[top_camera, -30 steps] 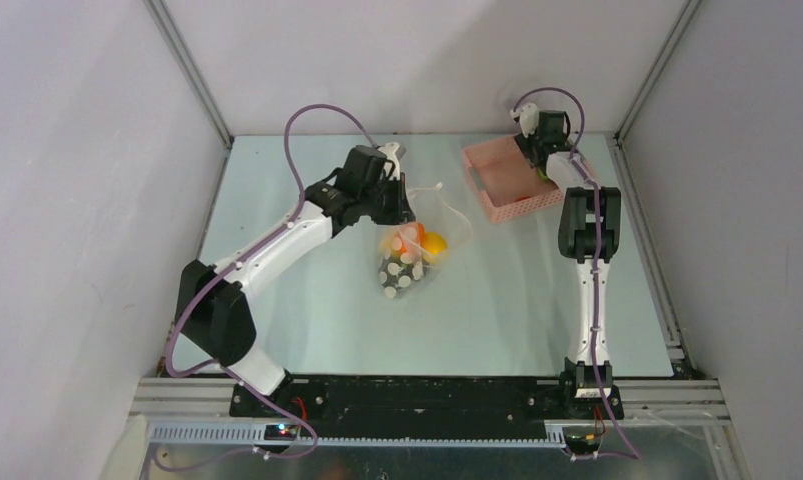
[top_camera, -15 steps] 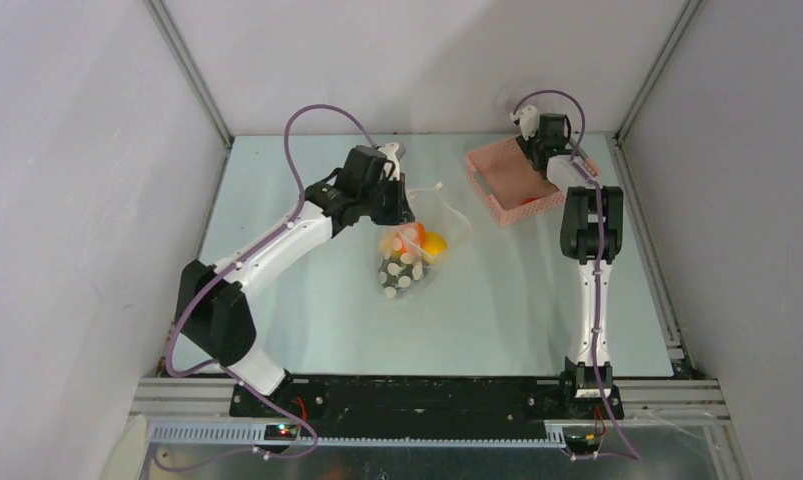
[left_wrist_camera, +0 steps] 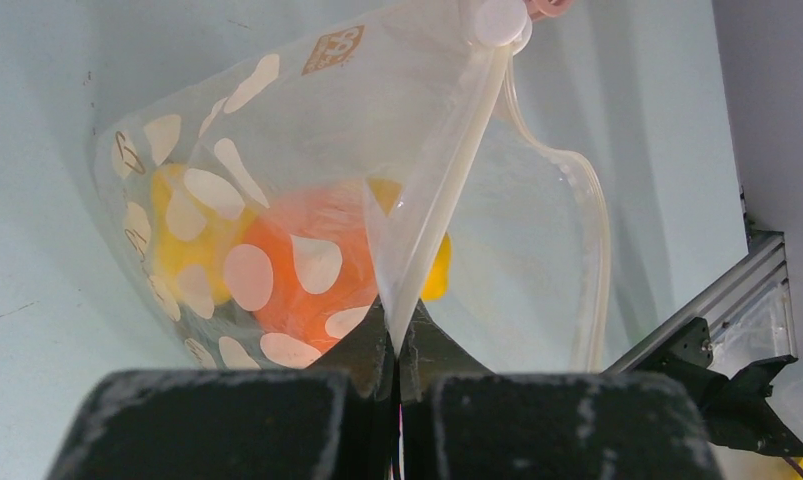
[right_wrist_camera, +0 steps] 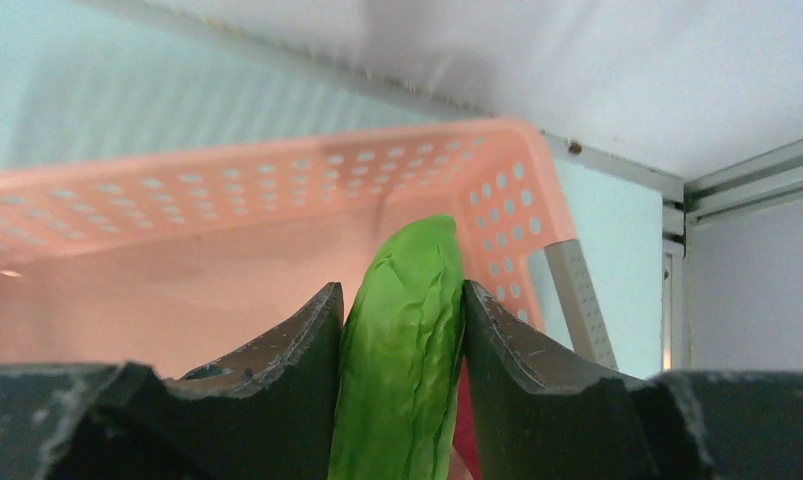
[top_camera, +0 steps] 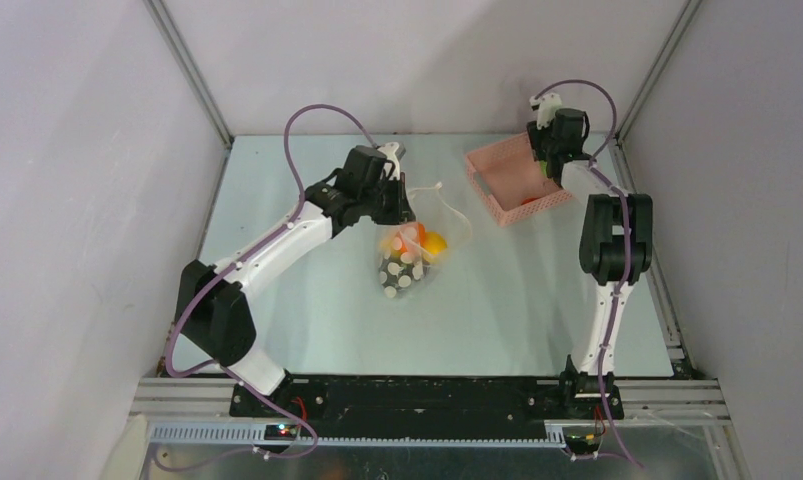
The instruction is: Place the food in the zip-top bag and seal the zipper
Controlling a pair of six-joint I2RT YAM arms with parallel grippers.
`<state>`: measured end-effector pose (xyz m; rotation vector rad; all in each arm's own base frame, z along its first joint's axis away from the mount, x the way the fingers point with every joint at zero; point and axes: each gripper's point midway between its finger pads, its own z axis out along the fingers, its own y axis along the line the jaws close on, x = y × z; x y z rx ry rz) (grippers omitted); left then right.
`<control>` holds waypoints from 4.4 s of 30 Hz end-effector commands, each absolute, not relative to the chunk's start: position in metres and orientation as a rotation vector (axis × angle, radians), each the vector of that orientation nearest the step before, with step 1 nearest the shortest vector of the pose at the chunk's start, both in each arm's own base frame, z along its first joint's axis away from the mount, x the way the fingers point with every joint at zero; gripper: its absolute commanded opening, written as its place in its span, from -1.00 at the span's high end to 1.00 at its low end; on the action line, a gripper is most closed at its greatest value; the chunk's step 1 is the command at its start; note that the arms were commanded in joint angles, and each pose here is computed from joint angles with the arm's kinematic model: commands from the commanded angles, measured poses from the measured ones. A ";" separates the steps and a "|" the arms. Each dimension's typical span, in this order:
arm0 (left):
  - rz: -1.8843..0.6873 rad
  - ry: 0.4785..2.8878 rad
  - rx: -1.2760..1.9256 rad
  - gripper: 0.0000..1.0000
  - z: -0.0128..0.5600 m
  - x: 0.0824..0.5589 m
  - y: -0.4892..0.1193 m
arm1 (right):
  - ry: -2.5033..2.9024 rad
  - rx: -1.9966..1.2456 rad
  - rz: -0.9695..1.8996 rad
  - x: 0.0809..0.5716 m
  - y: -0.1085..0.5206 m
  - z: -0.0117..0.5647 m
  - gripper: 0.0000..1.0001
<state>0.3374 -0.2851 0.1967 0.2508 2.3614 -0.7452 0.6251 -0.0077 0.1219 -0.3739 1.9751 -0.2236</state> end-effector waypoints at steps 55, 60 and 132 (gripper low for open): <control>-0.927 2.149 0.242 1.00 0.248 0.307 -0.277 | 1.554 -0.293 0.569 0.344 0.333 0.262 0.90; -0.921 2.147 0.233 1.00 0.248 0.306 -0.275 | 1.617 -0.339 0.548 0.334 0.335 0.246 0.83; -0.898 2.122 0.306 1.00 0.236 0.301 -0.271 | 2.345 -1.011 -0.101 0.492 0.048 0.152 -0.99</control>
